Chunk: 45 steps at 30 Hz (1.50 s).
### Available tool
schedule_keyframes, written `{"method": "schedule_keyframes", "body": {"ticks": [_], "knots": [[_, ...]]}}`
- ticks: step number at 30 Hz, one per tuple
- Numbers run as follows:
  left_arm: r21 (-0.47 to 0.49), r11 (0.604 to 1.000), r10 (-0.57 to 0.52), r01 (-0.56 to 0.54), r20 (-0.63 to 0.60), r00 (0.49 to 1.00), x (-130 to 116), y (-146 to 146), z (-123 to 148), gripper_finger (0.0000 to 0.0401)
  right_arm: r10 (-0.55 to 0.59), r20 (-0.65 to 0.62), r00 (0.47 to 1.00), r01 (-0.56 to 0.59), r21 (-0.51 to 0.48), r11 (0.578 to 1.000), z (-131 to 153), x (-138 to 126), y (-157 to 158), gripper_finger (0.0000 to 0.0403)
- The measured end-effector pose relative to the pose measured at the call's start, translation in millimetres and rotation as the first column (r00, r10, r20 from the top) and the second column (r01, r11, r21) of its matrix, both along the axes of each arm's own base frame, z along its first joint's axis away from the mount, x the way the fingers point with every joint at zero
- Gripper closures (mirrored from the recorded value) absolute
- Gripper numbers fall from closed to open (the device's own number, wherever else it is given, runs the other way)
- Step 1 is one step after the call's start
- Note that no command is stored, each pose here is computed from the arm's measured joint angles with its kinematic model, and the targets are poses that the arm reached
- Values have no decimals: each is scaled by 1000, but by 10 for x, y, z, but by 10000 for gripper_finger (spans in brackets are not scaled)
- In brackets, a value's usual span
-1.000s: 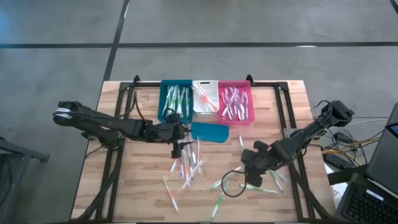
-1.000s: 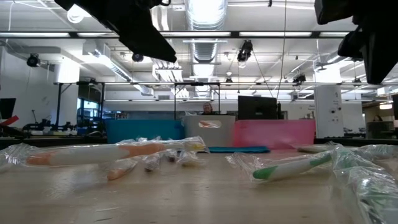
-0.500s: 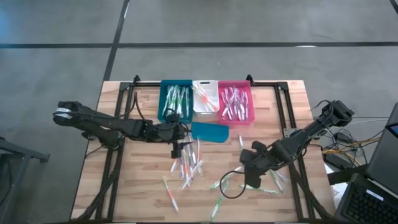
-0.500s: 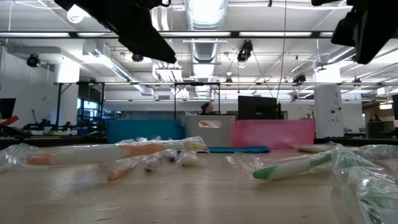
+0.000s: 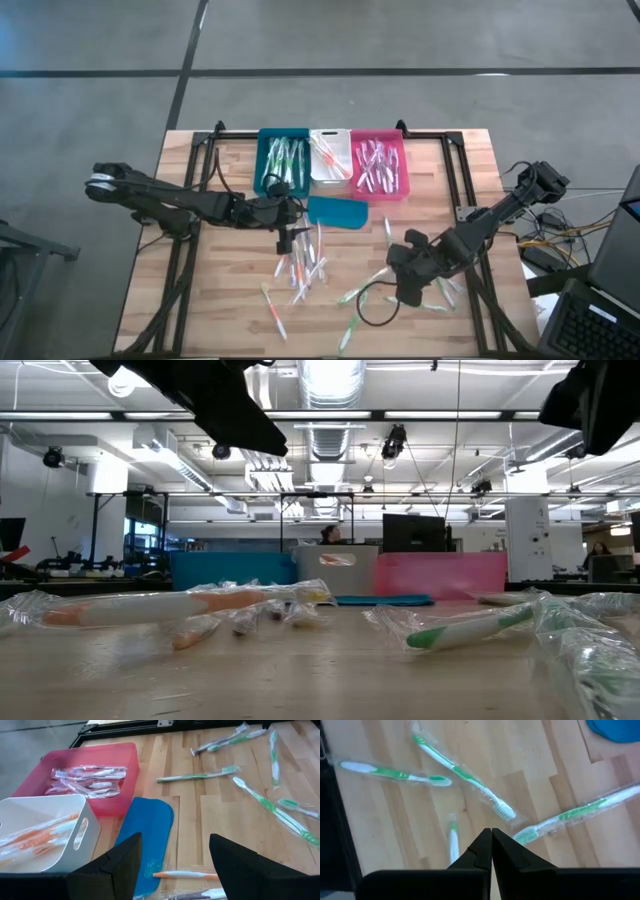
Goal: Pick & Place Toothbrushes
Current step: Put the green toothbrush into the blue bin
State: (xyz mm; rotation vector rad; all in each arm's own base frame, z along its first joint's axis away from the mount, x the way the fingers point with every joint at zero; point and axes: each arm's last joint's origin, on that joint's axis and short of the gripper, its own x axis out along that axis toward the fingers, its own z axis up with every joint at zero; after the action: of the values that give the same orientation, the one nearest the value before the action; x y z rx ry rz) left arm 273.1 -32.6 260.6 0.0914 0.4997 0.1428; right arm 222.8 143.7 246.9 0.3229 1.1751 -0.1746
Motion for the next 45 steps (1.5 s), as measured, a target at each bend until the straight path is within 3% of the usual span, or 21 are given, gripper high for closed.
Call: {"method": "schedule_keyframes", "body": {"ticks": [8,14,27,37,45], "knots": [[-4,1000,2,-2,-2,1000,0,0,-3,165,-6,-103,995,2,-43,999,-319,80,182,394],[-5,1000,3,-3,-5,1000,-2,0,-6,165,13,-239,971,-5,36,999,-544,74,356,394],[-5,1000,3,-3,-4,1000,-2,0,-5,165,-88,-281,956,118,90,989,-553,-66,532,389],[-5,1000,3,-3,-4,1000,-2,0,-5,165,-120,-240,963,139,61,988,-566,-52,517,298],[-4,1000,3,-3,-5,1000,-2,0,-6,165,-115,-192,975,139,118,983,-686,-39,532,235]]}}
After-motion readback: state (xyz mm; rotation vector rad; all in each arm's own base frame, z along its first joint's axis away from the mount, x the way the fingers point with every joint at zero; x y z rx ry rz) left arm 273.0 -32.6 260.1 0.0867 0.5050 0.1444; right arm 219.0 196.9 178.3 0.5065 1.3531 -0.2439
